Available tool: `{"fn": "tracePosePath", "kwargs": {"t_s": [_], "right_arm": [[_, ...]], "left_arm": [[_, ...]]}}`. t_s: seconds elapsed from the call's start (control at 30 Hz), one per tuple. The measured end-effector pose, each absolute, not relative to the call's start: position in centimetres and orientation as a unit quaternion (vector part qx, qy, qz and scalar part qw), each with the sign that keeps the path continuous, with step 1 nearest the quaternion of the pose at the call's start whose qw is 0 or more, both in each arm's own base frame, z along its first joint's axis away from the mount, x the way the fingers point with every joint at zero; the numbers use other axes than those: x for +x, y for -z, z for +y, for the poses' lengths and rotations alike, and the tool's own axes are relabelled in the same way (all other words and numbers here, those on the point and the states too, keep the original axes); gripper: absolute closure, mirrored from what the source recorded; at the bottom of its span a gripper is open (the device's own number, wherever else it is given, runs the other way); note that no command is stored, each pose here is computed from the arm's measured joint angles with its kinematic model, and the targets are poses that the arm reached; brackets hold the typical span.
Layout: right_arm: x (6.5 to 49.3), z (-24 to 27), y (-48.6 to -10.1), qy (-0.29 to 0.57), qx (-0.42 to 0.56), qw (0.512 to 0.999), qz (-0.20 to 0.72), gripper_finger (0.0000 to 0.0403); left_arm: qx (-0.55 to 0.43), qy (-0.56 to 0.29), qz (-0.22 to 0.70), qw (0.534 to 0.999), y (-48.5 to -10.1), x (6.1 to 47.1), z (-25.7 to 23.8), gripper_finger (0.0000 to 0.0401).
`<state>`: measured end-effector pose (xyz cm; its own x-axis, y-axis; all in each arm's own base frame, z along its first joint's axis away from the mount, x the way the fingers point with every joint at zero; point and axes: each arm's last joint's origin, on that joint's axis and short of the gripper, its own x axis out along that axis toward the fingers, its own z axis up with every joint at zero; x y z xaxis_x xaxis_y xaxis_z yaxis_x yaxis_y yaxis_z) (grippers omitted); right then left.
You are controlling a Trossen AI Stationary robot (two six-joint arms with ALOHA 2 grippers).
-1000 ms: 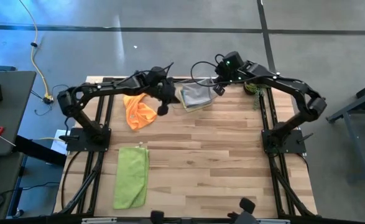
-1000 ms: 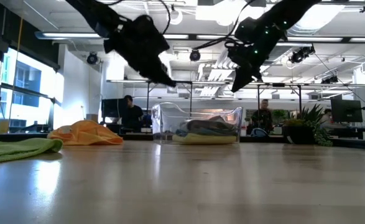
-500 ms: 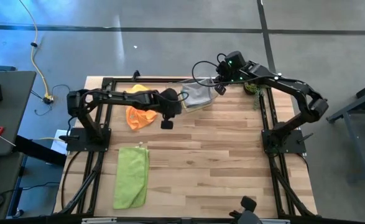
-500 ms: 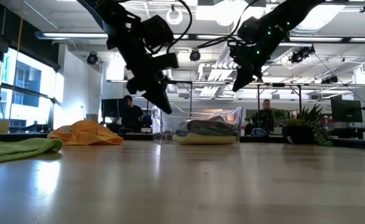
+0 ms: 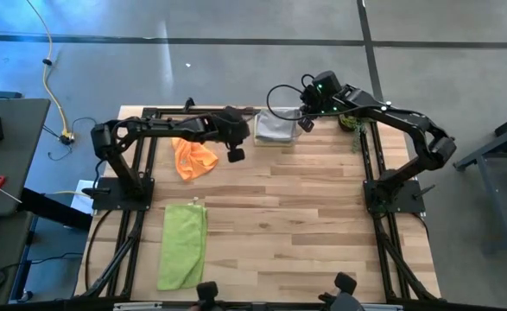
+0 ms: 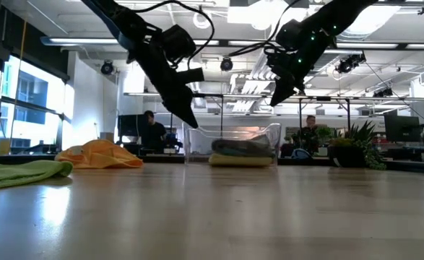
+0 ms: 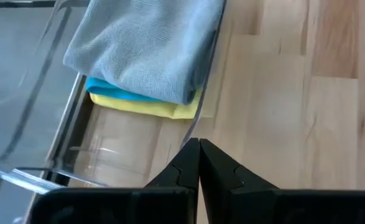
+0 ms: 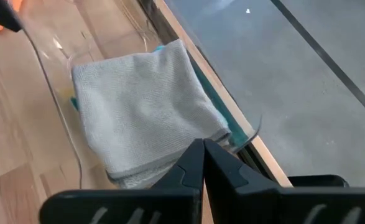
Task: Fold microfiber towels
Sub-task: Adjust the transparent bin on the table, then adjust the gray towel in the transparent bin
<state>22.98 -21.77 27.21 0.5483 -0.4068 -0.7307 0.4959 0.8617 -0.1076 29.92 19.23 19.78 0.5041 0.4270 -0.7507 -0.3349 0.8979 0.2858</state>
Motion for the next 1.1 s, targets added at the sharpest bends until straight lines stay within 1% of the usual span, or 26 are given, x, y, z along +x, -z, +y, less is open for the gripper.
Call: {"fn": "tracePosePath", "kwargs": {"t_s": [0.1,0.2,0.27,0.33,0.4,0.43,0.47,0.53,0.63,0.77,0.93,1.1], "right_arm": [[22.9,-21.7,-27.1,0.253,0.059,0.878,0.403,0.0403],[22.9,-21.5,-26.8,0.232,0.074,0.883,0.401,0.0403],[22.9,-21.3,-26.2,0.219,0.082,0.884,0.405,0.0403],[22.8,-21.2,-25.7,0.216,0.084,0.885,0.404,0.0403],[22.8,-21.2,-25.4,0.217,0.081,0.887,0.399,0.0403],[22.8,-21.2,-25.3,0.218,0.081,0.888,0.395,0.0403],[22.8,-21.2,-25.4,0.22,0.077,0.891,0.389,0.0403],[22.9,-21.3,-25.8,0.224,0.068,0.898,0.374,0.0403],[22.9,-21.3,-26.4,0.229,0.059,0.905,0.354,0.0403],[22.8,-21.2,-27.2,0.233,0.053,0.913,0.33,0.0403],[22.7,-21.1,-27.5,0.236,0.053,0.915,0.323,0.0403],[22.7,-21.1,-27.5,0.236,0.053,0.915,0.323,0.0403]], "left_arm": [[0.038,-0.204,0.456,0.865,-19.6,29.6,19.3,0.0401],[0.027,-0.192,0.493,0.848,-19.4,28.8,19.0,0.0401],[0.034,-0.185,0.497,0.847,-20.2,28.3,18.7,0.0401],[0.037,-0.162,0.49,0.856,-20.9,28.0,18.3,0.0401],[0.032,-0.134,0.463,0.876,-21.8,27.8,18.2,0.0401],[0.028,-0.128,0.435,0.891,-22.4,27.9,18.3,0.0401],[0.024,-0.134,0.4,0.906,-23.1,28.1,18.7,0.0401],[0.018,-0.159,0.356,0.921,-24.1,28.4,19.9,0.0401],[0.021,-0.168,0.343,0.924,-24.3,29.8,21.9,0.0401],[0.028,-0.14,0.35,0.926,-23.6,32.9,24.6,0.0401],[0.027,-0.12,0.393,0.911,-22.0,36.1,27.7,0.0401],[0.007,-0.116,0.429,0.896,-20.3,37.3,29.8,0.0401]]}}
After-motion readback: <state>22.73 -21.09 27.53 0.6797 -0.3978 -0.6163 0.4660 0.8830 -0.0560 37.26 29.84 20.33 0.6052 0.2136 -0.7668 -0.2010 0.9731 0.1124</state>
